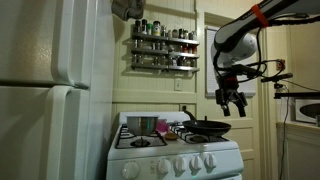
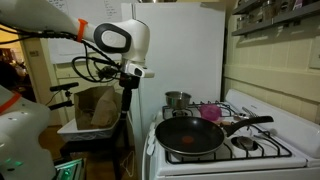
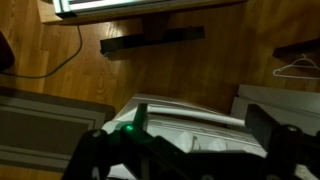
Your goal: Switch on the stove
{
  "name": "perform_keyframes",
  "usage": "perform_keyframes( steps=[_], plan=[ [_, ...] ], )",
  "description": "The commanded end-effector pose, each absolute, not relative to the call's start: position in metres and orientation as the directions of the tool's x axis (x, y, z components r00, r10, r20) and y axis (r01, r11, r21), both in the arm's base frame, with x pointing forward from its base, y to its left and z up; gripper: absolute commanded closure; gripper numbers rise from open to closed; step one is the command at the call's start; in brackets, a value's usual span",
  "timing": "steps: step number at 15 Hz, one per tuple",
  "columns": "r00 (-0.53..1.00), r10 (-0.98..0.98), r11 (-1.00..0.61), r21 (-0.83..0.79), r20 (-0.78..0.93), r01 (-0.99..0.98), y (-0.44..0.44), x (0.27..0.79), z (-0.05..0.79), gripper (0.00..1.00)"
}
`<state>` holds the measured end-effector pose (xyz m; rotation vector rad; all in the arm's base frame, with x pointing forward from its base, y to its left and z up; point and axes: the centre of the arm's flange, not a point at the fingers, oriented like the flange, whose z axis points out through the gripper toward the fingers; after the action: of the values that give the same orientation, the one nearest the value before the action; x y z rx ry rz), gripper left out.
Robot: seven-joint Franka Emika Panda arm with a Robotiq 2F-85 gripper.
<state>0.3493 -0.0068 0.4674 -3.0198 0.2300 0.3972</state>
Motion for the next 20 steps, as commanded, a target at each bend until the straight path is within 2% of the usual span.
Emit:
perform_keyframes(
  steps=[1,6,7,8,10,14,19,20],
  plan=[
    [0.936,-0.21,-0.96,-0.12,-0.281,-0.251,0.064,0.377,0.469,0.0],
    [0.887,-0.436,-0.9,0.049,-0.155,-0.434,0.175,0.421,0.45,0.0],
    [0.885,-0.435,-0.9,0.073,-0.166,-0.429,0.193,0.427,0.445,0.0],
    [0.91,-0.383,-0.922,0.012,-0.161,-0.386,0.16,0.395,0.452,0.0],
    [0.899,-0.406,-0.914,0.048,-0.166,-0.403,0.187,0.403,0.444,0.0],
    [0.891,-0.42,-0.907,0.052,-0.174,-0.417,0.186,0.415,0.441,0.0],
    [0.916,-0.387,-0.922,0.039,-0.103,-0.385,0.237,0.434,0.433,0.0],
    [0.916,-0.393,-0.92,0.032,-0.079,-0.392,0.244,0.435,0.43,0.22]
  ],
)
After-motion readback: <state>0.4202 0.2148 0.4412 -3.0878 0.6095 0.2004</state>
